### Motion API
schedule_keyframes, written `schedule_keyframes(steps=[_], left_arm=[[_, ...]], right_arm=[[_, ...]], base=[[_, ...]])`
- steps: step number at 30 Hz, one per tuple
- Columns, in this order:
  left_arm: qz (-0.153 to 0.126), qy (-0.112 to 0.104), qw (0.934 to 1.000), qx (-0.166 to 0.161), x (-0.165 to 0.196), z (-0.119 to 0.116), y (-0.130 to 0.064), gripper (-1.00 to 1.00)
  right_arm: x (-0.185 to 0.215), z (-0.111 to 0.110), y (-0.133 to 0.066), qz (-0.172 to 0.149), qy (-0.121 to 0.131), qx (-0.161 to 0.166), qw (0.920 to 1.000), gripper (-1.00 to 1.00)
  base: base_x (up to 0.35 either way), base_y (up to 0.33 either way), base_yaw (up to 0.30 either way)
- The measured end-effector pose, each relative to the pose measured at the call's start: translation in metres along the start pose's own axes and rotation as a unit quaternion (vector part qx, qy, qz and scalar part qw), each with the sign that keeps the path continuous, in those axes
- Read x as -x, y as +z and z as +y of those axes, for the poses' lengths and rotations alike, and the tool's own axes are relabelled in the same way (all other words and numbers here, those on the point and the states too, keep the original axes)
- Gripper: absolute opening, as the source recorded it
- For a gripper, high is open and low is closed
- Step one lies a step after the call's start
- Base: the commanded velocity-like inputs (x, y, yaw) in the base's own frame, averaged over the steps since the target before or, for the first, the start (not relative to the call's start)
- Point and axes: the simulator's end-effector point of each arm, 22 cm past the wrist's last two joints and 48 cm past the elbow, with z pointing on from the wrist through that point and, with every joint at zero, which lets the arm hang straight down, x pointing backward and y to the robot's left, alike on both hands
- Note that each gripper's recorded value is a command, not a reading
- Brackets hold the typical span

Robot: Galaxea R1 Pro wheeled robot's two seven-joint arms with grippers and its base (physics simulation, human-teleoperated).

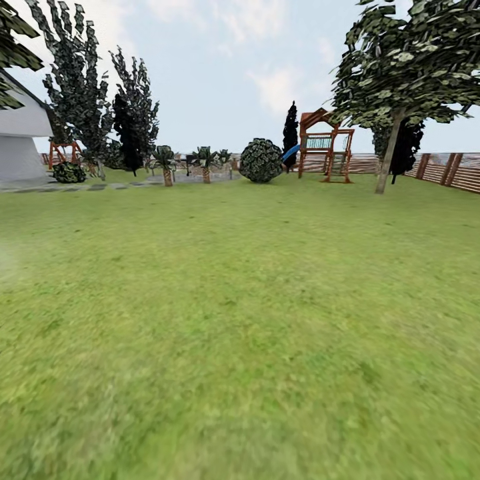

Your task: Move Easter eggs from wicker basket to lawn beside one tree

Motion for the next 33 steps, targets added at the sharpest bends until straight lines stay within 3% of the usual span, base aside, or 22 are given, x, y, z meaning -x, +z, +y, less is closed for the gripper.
schedule_keyframes(steps=[8, 18, 33], left_arm=[[0.0, 0.0, 1.0, 0.0, 0.0, -0.0006, 0.0, 1.0], [0.0, 0.0, 1.0, 0.0, -0.0001, -0.0006, 0.0, 1.0], [0.0, 0.0, 1.0, 0.0, -0.0001, -0.0007, 0.0, 1.0]], right_arm=[[0.0, 0.0, 0.0, 0.0, 0.0, 0.0, 1.0, 1.0], [-0.0002, 0.0, 0.0, 0.001, 0.0, 0.0, 1.0, 1.0], [-0.0005, 0.0002, 0.0, 0.001, 0.0, 0.0, 1.0, 1.0]], base=[[0.34, 0.0, 0.01], [0.34, 0.0, 0.249], [0.34, 0.0, 0.101]])
